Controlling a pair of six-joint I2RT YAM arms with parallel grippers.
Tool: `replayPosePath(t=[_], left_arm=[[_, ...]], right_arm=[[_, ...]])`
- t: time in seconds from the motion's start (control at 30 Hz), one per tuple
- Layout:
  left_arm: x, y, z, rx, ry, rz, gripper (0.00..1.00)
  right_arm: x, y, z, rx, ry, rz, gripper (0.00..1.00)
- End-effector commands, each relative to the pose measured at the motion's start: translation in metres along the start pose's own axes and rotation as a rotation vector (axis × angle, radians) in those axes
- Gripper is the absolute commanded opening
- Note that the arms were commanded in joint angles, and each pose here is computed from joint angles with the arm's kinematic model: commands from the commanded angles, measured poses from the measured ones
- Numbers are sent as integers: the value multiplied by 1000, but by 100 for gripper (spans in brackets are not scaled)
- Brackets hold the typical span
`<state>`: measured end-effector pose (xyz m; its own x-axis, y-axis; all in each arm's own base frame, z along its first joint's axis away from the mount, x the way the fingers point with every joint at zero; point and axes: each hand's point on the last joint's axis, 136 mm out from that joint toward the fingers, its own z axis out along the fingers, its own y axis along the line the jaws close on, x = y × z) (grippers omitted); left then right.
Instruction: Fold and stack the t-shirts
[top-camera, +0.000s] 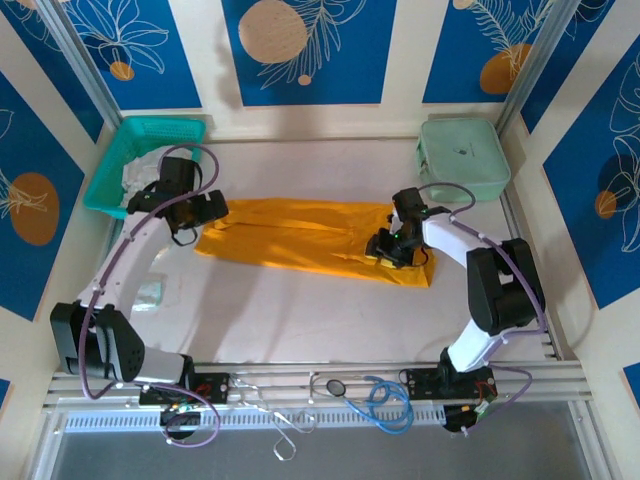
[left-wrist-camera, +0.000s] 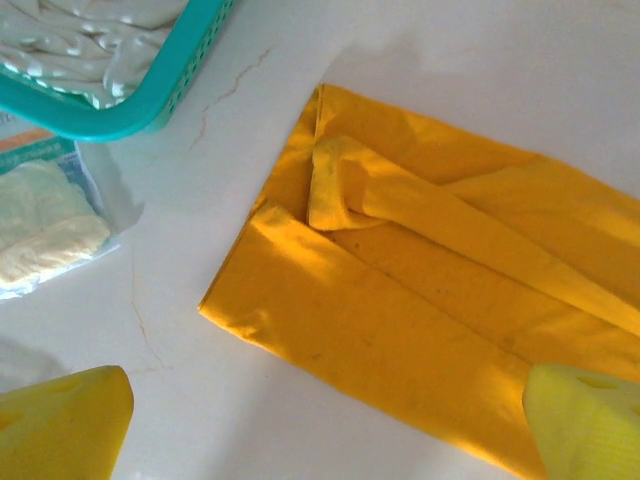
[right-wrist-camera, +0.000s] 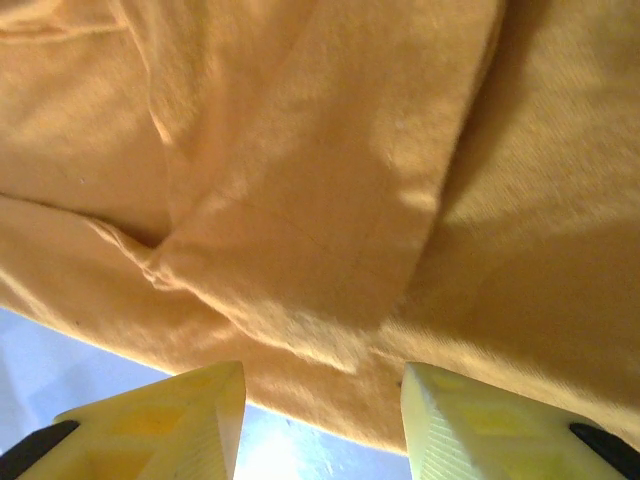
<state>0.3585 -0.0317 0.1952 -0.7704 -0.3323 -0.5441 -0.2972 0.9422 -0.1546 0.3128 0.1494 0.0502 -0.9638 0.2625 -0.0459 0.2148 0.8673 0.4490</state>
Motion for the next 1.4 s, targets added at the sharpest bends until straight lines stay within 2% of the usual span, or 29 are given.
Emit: replayPosePath(t=[0.0, 0.2, 0.4, 0.53, 0.7, 0.9, 1.0, 1.1, 1.23, 1.37], left_arm=[[13, 3, -7, 0, 29, 41, 99], [14, 4, -8, 0, 28, 43, 99], [13, 4, -8, -2, 26, 43, 99], [12, 5, -9, -11, 24, 44, 99], [14, 7, -7, -23, 27, 51, 100], [16, 8, -2, -31, 42, 64, 100], [16, 6, 2, -29, 47, 71, 100], [18, 1, 4, -18, 60, 82, 99], [22, -7, 4, -13, 77, 115, 99], [28, -13, 5, -10, 90, 137, 99]], right_arm=[[-4, 6, 8, -21, -3, 43, 46], [-4, 3, 18, -4, 14, 53, 45], [-12, 14, 19, -18, -12, 37, 38], [-32, 34, 12, -48, -60, 6, 37], [-75, 65, 8, -85, -134, -25, 36], [-100, 87, 14, -113, -129, -27, 40], [-97, 86, 8, -110, -135, -38, 39], [-84, 72, -7, -45, -142, -44, 39], [-43, 37, -22, 46, -131, -7, 36], [-4, 15, -22, 67, -96, 33, 34]])
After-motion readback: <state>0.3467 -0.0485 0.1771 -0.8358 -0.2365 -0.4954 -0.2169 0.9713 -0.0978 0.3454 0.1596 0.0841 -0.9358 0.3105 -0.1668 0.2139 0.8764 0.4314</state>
